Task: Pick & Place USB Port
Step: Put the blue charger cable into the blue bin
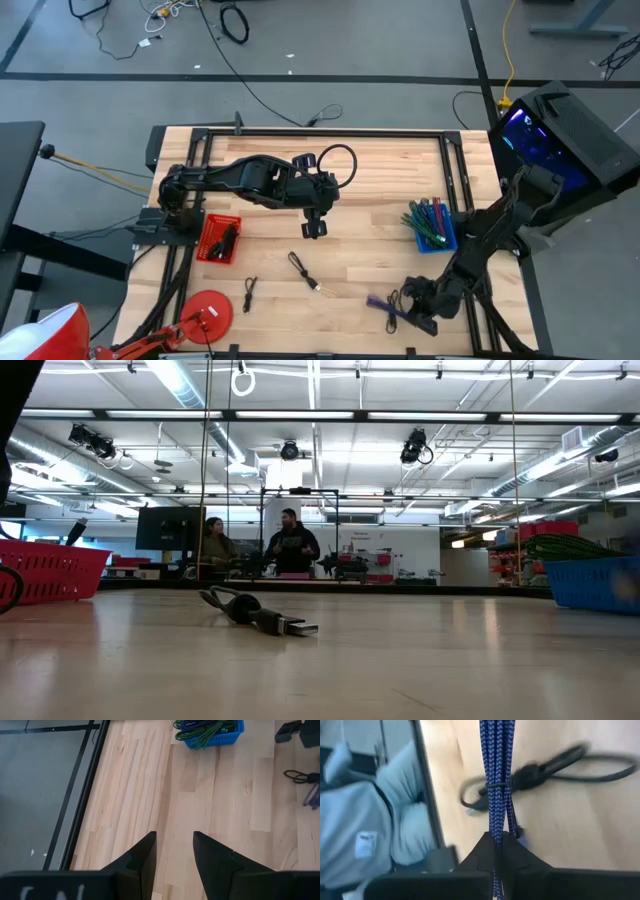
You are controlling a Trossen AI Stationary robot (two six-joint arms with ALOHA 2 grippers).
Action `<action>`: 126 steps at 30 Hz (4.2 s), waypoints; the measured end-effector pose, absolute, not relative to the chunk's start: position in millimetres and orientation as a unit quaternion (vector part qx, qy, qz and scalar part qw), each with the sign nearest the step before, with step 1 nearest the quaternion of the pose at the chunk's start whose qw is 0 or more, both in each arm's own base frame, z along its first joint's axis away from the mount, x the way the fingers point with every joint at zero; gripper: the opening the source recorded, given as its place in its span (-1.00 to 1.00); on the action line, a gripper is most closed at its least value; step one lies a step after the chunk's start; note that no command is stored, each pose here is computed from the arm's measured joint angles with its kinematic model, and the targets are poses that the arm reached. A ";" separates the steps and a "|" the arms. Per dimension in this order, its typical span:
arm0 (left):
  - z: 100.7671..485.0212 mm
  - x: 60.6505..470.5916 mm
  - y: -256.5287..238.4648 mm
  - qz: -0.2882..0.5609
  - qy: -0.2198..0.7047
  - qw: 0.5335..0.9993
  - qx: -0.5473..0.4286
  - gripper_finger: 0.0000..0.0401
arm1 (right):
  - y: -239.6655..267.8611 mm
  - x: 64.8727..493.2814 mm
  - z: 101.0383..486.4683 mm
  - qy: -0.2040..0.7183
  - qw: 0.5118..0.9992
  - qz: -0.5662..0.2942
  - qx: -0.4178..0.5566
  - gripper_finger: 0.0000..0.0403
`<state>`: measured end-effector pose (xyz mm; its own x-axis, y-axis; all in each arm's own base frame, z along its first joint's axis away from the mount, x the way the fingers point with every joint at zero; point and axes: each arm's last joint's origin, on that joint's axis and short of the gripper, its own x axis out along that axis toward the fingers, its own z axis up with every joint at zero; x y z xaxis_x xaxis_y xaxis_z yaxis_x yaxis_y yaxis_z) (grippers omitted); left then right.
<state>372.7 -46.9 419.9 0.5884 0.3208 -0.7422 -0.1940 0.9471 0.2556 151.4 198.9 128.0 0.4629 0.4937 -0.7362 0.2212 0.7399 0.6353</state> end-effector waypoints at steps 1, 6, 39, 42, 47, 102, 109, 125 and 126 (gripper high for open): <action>419.9 372.7 -46.9 0.145 0.430 0.888 0.074 -0.34 | 196.3 150.3 134.3 0.501 0.786 0.085 0.352 -0.98; 419.9 372.7 -46.9 0.145 0.430 0.888 0.074 -0.34 | 172.2 133.1 159.0 0.482 0.807 0.016 0.341 -0.99; 418.0 370.0 -51.3 0.127 0.445 0.883 0.076 -0.34 | 106.7 75.6 181.4 0.322 0.839 -0.273 0.342 -1.00; 418.0 370.0 -51.3 0.127 0.445 0.883 0.076 -0.34 | 106.1 77.1 181.3 0.329 0.845 -0.270 0.323 -1.00; 417.9 370.0 -51.3 0.127 0.445 0.883 0.077 -0.34 | 106.0 74.9 195.1 0.371 0.846 -0.232 0.305 -1.00; 416.1 363.4 -72.9 0.108 0.456 0.880 0.082 -0.34 | 69.1 76.0 206.7 0.445 0.844 -0.273 0.123 -1.00; 416.1 363.4 -73.1 0.108 0.456 0.879 0.082 -0.34 | 71.4 77.5 205.3 0.473 0.837 -0.252 0.108 -1.00; 414.7 363.9 -73.2 0.108 0.458 0.879 0.082 -0.34 | 81.9 85.3 192.9 0.521 0.812 -0.258 0.049 -1.00; 413.4 364.1 -73.3 0.109 0.460 0.877 0.083 -0.34 | 82.0 85.4 192.9 0.521 0.812 -0.258 0.049 -1.00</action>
